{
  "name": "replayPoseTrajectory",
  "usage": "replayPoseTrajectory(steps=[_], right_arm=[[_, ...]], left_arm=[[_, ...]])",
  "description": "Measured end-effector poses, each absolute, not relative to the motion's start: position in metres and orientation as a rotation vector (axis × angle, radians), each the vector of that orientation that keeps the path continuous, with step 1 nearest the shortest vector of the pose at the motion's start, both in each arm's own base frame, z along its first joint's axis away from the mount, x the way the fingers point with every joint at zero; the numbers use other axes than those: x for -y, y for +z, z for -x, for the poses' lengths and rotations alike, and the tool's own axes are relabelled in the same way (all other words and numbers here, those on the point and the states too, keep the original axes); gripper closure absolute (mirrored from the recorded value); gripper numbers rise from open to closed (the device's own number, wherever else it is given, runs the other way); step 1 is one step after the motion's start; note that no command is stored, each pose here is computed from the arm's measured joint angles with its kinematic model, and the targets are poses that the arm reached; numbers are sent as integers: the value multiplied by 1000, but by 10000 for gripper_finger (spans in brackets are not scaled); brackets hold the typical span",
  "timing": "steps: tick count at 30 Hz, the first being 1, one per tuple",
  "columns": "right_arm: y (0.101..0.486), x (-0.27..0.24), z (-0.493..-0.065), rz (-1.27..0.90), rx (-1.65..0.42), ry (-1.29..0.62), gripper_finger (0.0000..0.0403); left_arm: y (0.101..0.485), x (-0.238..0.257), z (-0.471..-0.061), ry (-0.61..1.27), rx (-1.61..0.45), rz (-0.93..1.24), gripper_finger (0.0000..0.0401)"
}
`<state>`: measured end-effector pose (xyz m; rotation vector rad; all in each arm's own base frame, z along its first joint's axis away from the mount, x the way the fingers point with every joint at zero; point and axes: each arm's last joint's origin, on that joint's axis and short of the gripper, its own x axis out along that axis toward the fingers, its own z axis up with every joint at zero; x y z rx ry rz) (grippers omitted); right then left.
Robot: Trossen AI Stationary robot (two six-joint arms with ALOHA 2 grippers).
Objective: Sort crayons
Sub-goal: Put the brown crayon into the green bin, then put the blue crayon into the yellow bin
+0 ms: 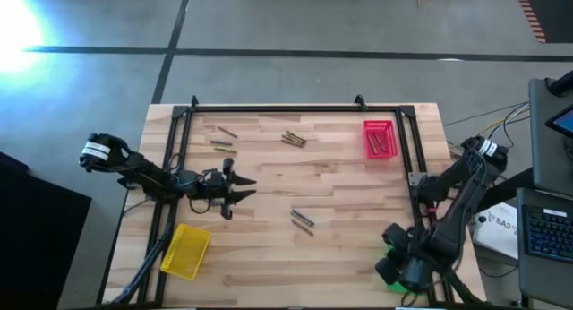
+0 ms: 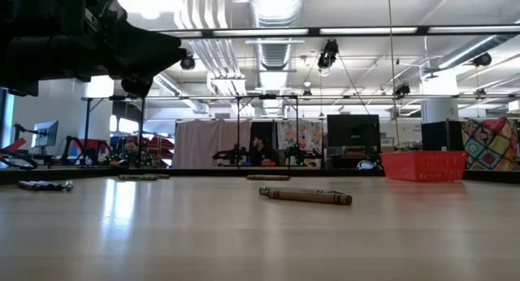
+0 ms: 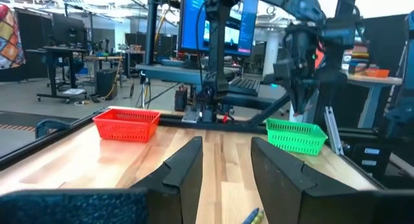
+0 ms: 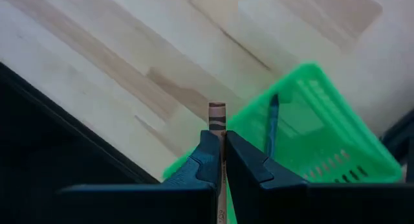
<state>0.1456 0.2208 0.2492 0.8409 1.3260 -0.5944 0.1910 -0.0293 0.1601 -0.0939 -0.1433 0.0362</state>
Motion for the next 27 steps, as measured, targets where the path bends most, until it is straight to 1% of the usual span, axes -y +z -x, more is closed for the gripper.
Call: replayPoseTrajectory(steps=[4, 11, 14, 19, 23, 27], right_arm=[[241, -231, -138, -820, -1337, -617, 387], [230, -236, -138, -771, -1372, -658, 347], [230, -233, -137, -752, -1374, -691, 337], [239, -221, -135, -721, -1351, -717, 334], [248, -206, -145, -640, -1205, -660, 335], [253, -188, -166, -474, -986, -622, 333]], left_arm=[[163, 30, -195, 36, 150, 95, 286], [164, 31, -200, 36, 127, 90, 286], [165, 31, -201, 36, 125, 90, 286], [165, 32, -203, 36, 112, 88, 286], [167, 32, -205, 36, 118, 89, 286], [171, 33, -209, 35, 129, 92, 286]])
